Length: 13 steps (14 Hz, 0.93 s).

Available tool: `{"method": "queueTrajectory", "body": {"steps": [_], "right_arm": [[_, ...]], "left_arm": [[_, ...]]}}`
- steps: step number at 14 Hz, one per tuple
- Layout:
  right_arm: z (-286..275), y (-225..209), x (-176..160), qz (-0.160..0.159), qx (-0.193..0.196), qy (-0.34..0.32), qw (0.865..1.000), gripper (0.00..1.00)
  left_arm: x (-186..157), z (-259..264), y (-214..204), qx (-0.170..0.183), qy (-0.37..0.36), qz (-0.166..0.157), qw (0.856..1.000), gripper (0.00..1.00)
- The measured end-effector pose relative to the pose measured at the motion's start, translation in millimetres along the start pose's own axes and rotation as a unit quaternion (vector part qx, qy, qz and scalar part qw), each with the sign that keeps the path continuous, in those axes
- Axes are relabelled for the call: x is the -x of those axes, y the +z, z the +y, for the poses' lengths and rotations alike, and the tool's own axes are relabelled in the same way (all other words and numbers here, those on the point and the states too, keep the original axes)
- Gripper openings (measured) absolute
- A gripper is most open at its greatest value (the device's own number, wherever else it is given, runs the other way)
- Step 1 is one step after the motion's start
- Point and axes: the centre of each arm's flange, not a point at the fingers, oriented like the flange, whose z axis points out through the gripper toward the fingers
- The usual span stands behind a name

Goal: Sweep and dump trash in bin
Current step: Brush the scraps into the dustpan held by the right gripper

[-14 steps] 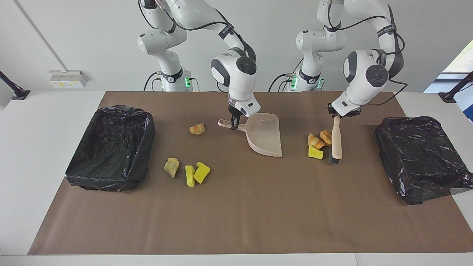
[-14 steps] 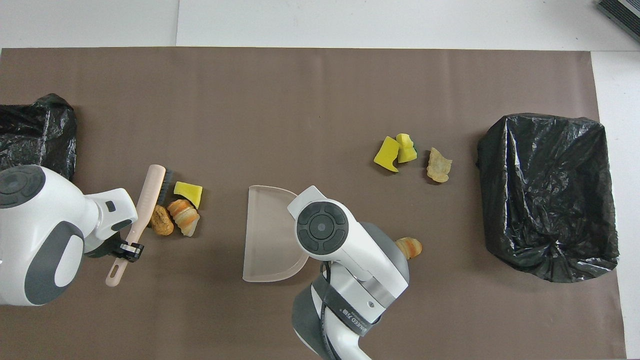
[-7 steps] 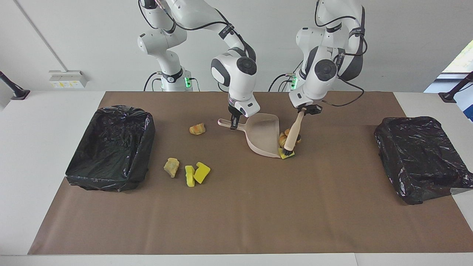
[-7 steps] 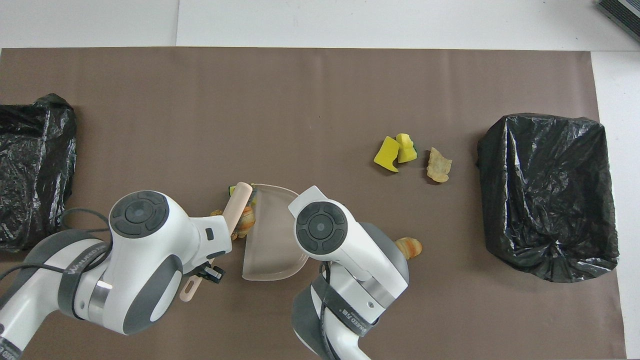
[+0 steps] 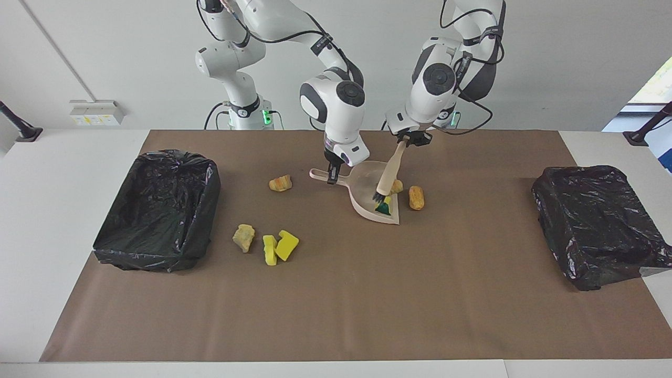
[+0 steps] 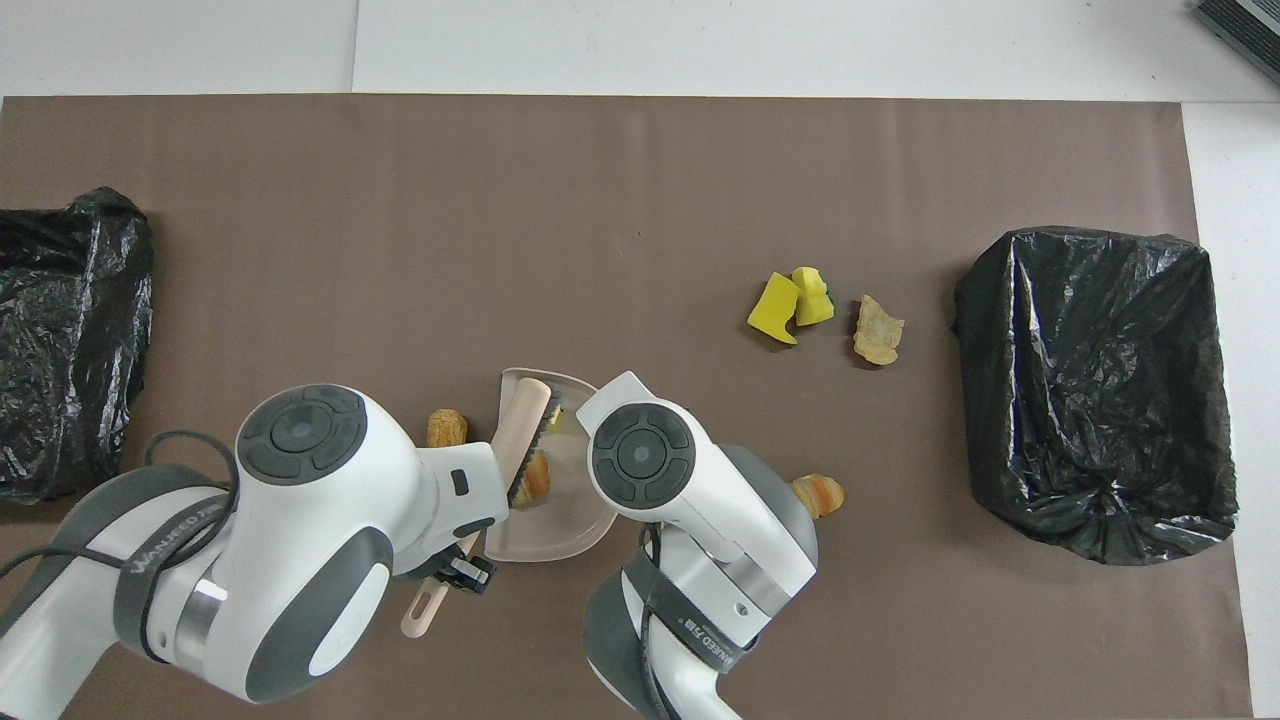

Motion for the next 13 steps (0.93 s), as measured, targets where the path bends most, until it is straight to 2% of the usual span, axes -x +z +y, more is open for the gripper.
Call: {"method": "queueTrajectory", "body": {"steps": [4,7,10,13], "right_arm": [[0,0,0,0.0,0.0,0.0,1.0,0.32],[0,0,0,0.0,0.0,0.0,1.0,0.32],[0,0,0,0.0,0.0,0.0,1.0,0.32],[0,0,0,0.0,0.0,0.0,1.0,0.32]], "left_arm": [[10,-91,-7,0.026,-0.09,-0.002,0.996,0.27],[16,-143,22,0.022,-0.137,0.001,0.99,0.27],[19,-144,41,0.023,-0.14,-0.01,0.99,0.27],[14,-106,61,0.01,-0.103,-0.033,0.994,0.27]]}}
